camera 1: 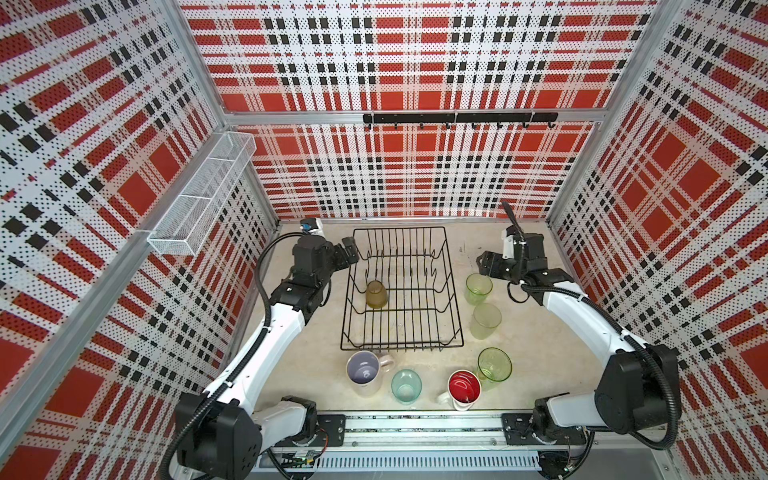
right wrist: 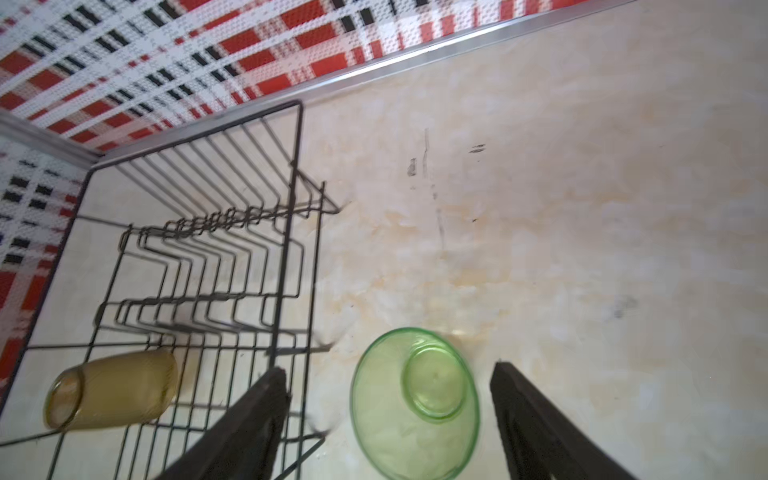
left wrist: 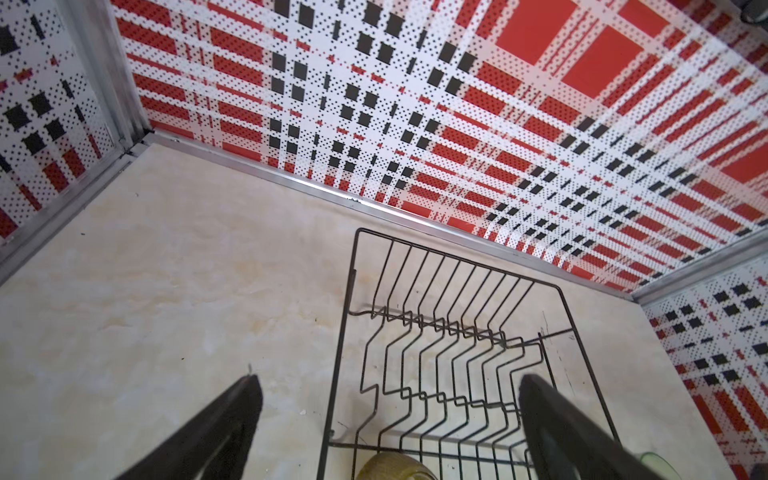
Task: Load the cups into the dish rack
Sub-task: 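Withdraw the left gripper while the right gripper moves to a pale green glass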
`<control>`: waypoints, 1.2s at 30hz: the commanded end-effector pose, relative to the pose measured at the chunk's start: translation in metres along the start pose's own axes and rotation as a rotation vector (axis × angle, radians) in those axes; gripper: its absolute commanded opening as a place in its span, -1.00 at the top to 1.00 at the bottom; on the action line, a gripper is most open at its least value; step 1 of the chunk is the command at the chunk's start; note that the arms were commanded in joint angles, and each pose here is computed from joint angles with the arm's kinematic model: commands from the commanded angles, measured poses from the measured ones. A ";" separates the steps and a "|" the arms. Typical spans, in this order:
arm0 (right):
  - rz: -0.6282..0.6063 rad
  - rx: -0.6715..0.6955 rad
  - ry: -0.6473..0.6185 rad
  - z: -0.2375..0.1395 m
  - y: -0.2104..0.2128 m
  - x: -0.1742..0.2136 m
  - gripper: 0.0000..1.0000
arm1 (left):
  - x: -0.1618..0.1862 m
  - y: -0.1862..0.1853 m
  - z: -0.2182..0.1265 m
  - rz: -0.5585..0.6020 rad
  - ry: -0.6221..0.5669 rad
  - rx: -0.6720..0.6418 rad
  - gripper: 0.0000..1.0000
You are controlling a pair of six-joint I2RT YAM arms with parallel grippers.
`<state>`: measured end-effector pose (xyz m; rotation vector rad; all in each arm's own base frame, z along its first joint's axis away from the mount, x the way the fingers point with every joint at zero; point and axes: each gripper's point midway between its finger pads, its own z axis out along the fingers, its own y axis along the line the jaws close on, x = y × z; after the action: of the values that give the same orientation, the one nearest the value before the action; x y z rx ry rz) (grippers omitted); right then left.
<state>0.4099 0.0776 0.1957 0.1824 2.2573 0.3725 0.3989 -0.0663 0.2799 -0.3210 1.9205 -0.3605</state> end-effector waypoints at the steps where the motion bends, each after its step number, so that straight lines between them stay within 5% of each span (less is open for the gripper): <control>1: 0.063 0.042 -0.047 -0.010 -0.038 -0.018 -0.61 | -0.028 -0.012 -0.006 -0.079 -0.084 0.107 -0.98; 9: 0.293 0.278 -0.119 -0.056 -0.152 -0.037 -0.67 | -0.020 -0.003 0.002 -0.051 -0.035 0.084 -0.96; 11: 0.366 0.387 -0.168 -0.072 -0.185 -0.037 -0.99 | -0.019 0.002 0.005 -0.057 -0.032 0.074 -0.97; 13: 0.377 0.468 -0.203 -0.082 -0.202 -0.038 -1.00 | -0.016 0.004 0.006 -0.052 -0.017 0.071 -0.97; 22: 0.424 0.456 -0.172 -0.062 -0.209 -0.020 -1.00 | -0.011 0.020 0.016 0.035 0.020 -0.012 -0.96; 27: 0.634 0.547 -0.152 -0.063 -0.224 0.006 -1.00 | -0.005 0.026 0.018 0.067 0.017 -0.028 -0.96; 31: 0.627 0.395 -0.141 -0.050 -0.203 0.017 -1.00 | -0.001 0.029 0.019 0.060 0.016 -0.036 -0.96; 36: 0.645 0.389 -0.032 -0.043 -0.189 0.035 -1.00 | 0.007 0.022 0.018 0.091 0.035 -0.029 -0.96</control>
<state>0.3493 -0.1144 0.1283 1.1193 2.1592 0.1887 0.4130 -0.0487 0.2603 -0.2803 1.9687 -0.3090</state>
